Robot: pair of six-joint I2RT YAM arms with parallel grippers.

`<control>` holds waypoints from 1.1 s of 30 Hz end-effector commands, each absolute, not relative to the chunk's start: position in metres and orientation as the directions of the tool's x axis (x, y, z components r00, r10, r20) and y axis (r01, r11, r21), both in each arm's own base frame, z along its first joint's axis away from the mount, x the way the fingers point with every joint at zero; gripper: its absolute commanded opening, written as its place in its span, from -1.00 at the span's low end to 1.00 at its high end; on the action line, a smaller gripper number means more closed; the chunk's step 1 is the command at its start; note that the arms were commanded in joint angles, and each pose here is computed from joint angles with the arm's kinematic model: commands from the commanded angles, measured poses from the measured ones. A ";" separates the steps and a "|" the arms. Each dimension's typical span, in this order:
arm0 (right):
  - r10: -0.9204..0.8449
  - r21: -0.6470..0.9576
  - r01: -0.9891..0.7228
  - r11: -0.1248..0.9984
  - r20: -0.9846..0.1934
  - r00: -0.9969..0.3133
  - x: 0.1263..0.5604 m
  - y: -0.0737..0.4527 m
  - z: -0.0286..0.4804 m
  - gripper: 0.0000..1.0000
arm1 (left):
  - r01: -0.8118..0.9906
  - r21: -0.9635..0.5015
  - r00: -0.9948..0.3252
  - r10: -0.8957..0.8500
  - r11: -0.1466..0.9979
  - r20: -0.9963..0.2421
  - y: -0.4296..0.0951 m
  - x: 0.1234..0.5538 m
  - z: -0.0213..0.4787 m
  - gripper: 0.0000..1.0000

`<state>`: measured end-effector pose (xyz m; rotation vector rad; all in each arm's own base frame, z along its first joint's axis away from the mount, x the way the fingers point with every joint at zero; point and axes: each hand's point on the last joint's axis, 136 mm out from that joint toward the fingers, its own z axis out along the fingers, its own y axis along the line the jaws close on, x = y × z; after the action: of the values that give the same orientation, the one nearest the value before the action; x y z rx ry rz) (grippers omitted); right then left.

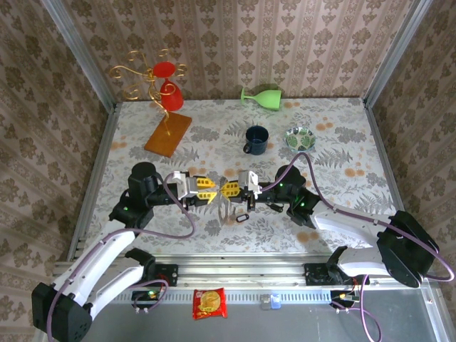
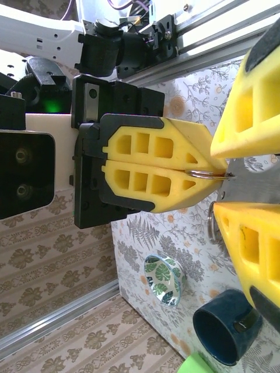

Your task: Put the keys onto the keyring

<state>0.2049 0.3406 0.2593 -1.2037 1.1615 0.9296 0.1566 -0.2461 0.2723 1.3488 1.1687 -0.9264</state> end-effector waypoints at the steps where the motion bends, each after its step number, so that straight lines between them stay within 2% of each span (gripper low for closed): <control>1: 0.028 -0.243 -0.959 0.145 -0.968 0.250 0.201 0.346 0.289 -1.00 | 0.976 0.216 0.213 0.123 0.013 -0.969 -0.248 0.148 0.271 -0.52; 9: 0.046 -0.240 -0.961 0.137 -0.968 0.248 0.198 0.350 0.292 -1.00 | 0.978 0.208 0.207 0.140 -0.004 -0.968 -0.252 0.148 0.266 -0.55; 13: 0.052 -0.237 -0.963 0.130 -0.968 0.245 0.197 0.352 0.293 -1.00 | 0.977 0.212 0.211 0.142 -0.007 -0.967 -0.253 0.148 0.266 -0.74; 15: 0.045 -0.234 -0.964 0.128 -0.969 0.242 0.198 0.353 0.290 -1.00 | 0.975 0.222 0.220 0.142 -0.003 -0.965 -0.253 0.149 0.268 -0.95; 17: 0.019 -0.241 -0.961 0.138 -0.969 0.245 0.200 0.353 0.285 -1.00 | 0.973 0.232 0.229 0.150 0.004 -0.962 -0.252 0.149 0.269 -1.00; 20: -0.102 -0.282 -0.945 0.164 -0.958 0.268 0.205 0.347 0.264 -0.77 | 0.965 0.260 0.251 0.185 0.025 -0.950 -0.249 0.151 0.270 -1.00; 24: -0.307 -0.351 -0.921 0.171 -0.907 0.289 0.212 0.332 0.238 -0.67 | 0.956 0.291 0.272 0.284 0.026 -0.919 -0.246 0.150 0.264 -1.00; 29: -0.364 -0.364 -0.918 0.157 -0.886 0.288 0.210 0.326 0.239 -0.49 | 0.944 0.328 0.312 0.395 -0.028 -0.864 -0.247 0.147 0.256 -1.00; 33: -0.379 -0.373 -0.915 0.154 -0.877 0.294 0.209 0.329 0.241 -0.45 | 0.937 0.341 0.334 0.456 -0.069 -0.825 -0.251 0.145 0.253 -1.00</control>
<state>0.2100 0.3304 0.2418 -1.3894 1.2665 0.6486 0.1477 -0.2548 0.2598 1.5919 1.2526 -0.7374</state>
